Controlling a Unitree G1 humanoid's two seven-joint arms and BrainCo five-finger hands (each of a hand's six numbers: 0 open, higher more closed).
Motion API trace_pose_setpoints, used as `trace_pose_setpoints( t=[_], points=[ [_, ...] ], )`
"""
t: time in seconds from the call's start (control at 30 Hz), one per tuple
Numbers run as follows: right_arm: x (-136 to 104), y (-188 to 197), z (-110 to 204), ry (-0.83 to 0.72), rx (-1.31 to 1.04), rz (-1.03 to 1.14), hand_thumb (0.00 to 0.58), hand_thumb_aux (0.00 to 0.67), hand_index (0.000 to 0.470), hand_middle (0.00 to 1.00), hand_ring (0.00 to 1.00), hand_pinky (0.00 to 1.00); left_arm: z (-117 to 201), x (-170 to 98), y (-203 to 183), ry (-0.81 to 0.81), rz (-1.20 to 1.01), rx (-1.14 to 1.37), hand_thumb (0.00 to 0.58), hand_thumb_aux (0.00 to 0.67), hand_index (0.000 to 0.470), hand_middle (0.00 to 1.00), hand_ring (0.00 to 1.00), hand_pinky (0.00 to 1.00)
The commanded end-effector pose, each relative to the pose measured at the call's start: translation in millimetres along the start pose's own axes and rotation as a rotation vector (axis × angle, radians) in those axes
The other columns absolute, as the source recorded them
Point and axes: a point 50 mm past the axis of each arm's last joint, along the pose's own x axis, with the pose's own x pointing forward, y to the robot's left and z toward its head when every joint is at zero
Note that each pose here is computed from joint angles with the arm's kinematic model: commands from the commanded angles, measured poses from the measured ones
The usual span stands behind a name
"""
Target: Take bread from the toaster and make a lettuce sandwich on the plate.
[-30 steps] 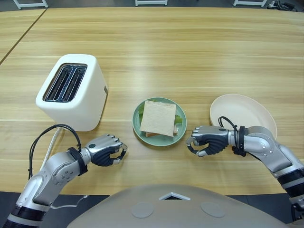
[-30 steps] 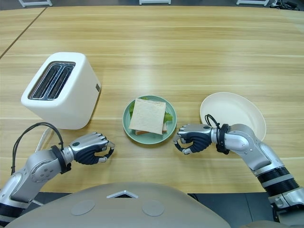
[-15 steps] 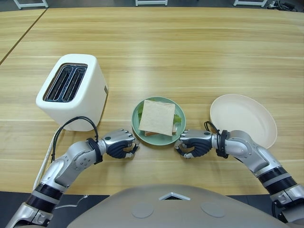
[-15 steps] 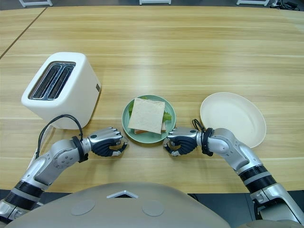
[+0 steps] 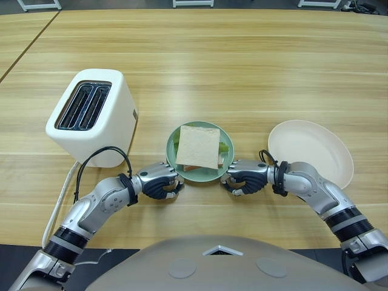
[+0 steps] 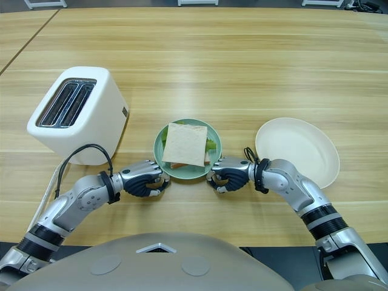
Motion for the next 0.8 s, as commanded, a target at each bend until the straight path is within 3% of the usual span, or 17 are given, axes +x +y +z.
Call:
trace_pose_setpoints(
  t=[0.03,0.17,0.5,0.8],
  points=[
    [-10.0,-8.9,0.7,0.001,-0.003,-0.02,0.58,0.67,0.47,0.99,0.99,0.99,-2.3,-12.5,3.2,0.034,-0.003,-0.004,0.58,0.67,0.47,1.0,1.0,1.0],
    [-14.0,-11.5,-0.4,0.01,-0.002,-0.019,0.58,0.67,0.47,0.99,0.99,0.99,-1.8,-23.8,10.0,0.058,0.022,0.002,0.58,0.67,0.47,1.0,1.0,1.0],
    [6.1,2.7,-1.0,-0.015,0.032,0.043,0.58,0.67,0.47,0.99,0.99,0.99,-12.5,0.8,4.7,0.057,-0.012,0.024,0.58,0.67,0.47,1.0,1.0,1.0],
    [34.8,-25.2,-25.0,0.054,-0.016,-0.065,0.58,0.67,0.47,0.99,0.99,0.99,-30.4,31.6,27.8,0.063,0.072,0.028,0.58,0.67,0.47,1.0,1.0,1.0]
  ],
)
